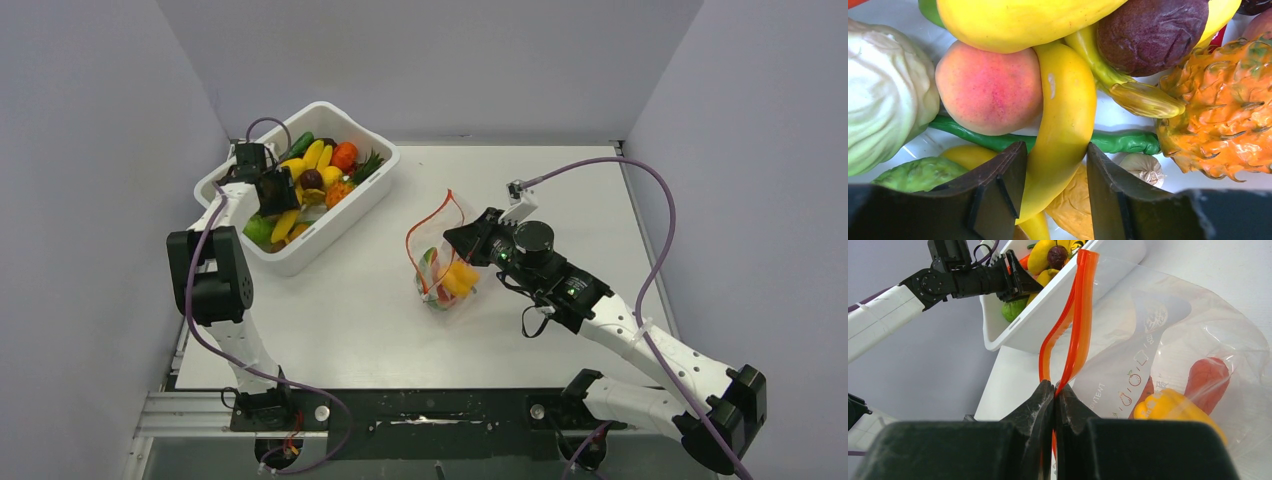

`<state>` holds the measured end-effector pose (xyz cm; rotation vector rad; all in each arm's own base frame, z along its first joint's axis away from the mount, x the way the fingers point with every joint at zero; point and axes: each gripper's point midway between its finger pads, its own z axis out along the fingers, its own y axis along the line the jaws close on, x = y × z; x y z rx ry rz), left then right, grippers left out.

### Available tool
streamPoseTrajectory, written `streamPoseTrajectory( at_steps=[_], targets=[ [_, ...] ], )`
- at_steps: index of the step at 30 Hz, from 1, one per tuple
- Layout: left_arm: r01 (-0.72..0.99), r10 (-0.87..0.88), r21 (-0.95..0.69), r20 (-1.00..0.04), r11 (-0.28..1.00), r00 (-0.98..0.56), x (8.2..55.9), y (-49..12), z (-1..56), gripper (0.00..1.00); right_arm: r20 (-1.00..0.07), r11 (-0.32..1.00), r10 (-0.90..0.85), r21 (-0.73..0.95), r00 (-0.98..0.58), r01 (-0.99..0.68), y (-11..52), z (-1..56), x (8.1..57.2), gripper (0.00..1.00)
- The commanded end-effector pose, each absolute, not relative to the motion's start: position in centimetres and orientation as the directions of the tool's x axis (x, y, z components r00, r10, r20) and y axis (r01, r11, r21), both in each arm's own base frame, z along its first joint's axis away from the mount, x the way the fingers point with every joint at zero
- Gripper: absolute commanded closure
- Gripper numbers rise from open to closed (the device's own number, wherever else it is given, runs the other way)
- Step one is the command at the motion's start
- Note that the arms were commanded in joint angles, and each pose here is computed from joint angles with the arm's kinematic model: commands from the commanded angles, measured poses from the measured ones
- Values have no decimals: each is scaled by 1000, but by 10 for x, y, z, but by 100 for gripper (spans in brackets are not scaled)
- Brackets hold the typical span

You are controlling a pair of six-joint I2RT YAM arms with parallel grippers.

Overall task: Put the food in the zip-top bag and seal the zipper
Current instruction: Pick up the fake fruit from the bin.

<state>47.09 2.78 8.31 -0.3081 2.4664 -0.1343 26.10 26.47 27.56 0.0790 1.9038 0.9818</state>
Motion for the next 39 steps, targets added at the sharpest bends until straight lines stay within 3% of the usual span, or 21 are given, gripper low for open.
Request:
streamPoseTrajectory(
  at_steps=[1, 15, 30, 39],
  targets=[
    [-151, -241, -194, -643, 969, -727, 487, 24, 104, 61, -732, 635, 498, 673, -465, -379, 262, 312, 267, 100],
    [-162, -230, -163, -680, 973, -697, 479, 24, 126, 73, -730, 637, 499, 674, -466, -375, 261, 309, 266, 100],
    [-169, -163, -81, -817, 982, -553, 458, 7, 217, 79, -728, 646, 490, 673, -480, -361, 264, 302, 269, 100],
    [15, -206, -237, -871, 971, -446, 425, -36, 278, 80, -720, 643, 484, 678, -497, -356, 270, 298, 270, 100]
  ],
)
